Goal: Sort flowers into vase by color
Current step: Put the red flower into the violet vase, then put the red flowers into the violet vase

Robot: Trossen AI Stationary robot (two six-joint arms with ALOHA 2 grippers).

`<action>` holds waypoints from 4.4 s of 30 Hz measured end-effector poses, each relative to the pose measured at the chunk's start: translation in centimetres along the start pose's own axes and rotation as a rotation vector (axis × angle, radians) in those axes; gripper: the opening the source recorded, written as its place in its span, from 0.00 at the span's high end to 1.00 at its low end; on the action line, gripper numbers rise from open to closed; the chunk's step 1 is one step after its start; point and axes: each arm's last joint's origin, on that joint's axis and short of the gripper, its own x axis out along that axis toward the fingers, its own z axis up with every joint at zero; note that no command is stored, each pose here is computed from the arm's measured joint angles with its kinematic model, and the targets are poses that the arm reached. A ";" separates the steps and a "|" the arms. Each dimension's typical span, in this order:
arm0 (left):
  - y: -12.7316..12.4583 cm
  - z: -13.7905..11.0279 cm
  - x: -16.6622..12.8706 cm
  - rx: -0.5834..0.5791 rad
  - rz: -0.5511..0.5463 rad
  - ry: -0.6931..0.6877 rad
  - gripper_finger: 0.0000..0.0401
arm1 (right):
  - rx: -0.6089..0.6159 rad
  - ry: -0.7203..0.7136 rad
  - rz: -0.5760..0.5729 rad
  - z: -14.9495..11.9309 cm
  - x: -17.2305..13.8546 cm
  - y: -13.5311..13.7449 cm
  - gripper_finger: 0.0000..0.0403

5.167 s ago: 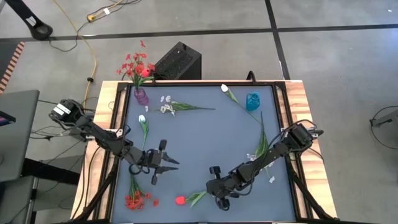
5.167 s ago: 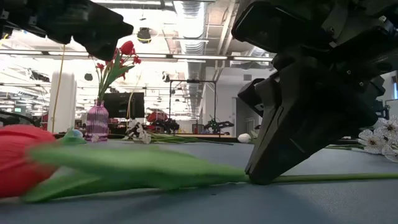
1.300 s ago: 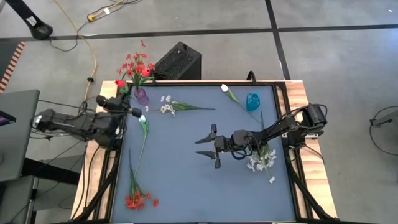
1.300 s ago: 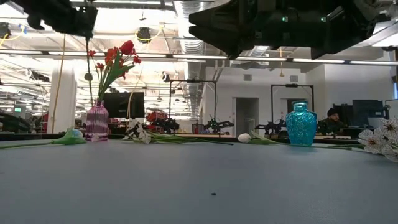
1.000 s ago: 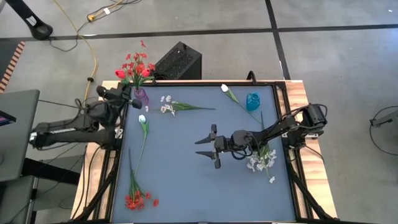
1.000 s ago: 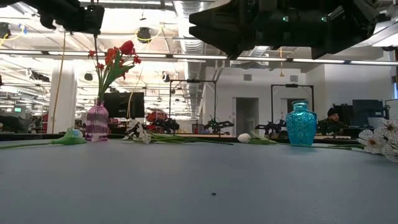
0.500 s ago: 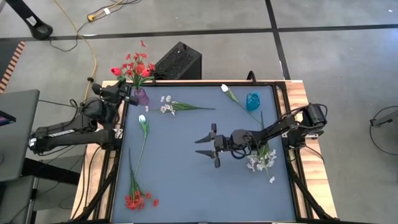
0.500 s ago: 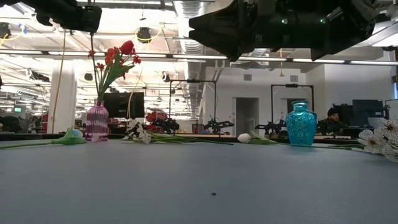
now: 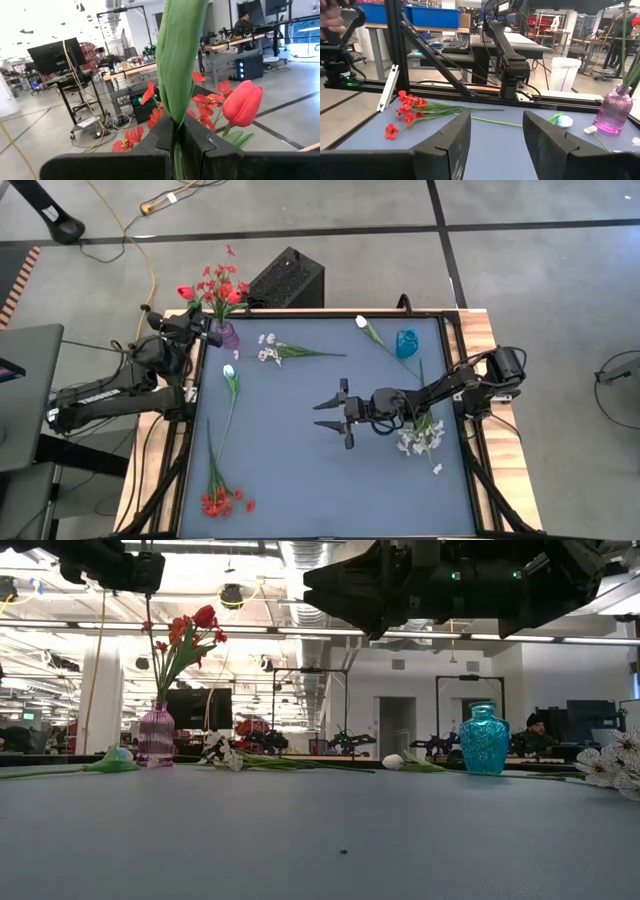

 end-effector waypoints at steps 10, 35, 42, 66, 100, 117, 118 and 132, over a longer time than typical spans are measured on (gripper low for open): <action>0.2 -0.9 0.6 -0.001 -0.002 0.046 1.00 | 0.000 0.000 0.001 0.0 0.0 0.0 0.49; -1.7 -5.0 5.9 0.040 -0.039 0.327 1.00 | 0.001 -0.002 0.029 0.1 -0.1 1.0 0.49; -2.1 -6.0 6.9 0.055 0.024 0.385 0.95 | -0.001 0.012 0.029 -0.1 -0.1 1.0 0.49; -0.5 -4.2 3.9 0.057 -0.260 0.687 0.50 | 0.000 0.020 0.030 -0.2 -0.1 1.0 0.49; -7.5 -4.5 -12.3 0.327 -1.535 1.075 0.50 | 0.011 0.016 0.089 0.0 -0.4 3.0 0.49; -12.4 -11.1 -19.0 1.148 -1.556 1.191 0.50 | 0.021 0.018 0.089 0.0 -0.4 3.0 0.49; -12.5 -11.2 -19.1 1.183 -1.563 1.180 0.50 | 0.023 0.018 0.092 0.0 -0.4 3.1 0.49; -13.6 -11.5 -19.7 1.421 -1.596 1.099 0.73 | 0.024 0.025 0.108 -0.1 -0.5 3.6 0.49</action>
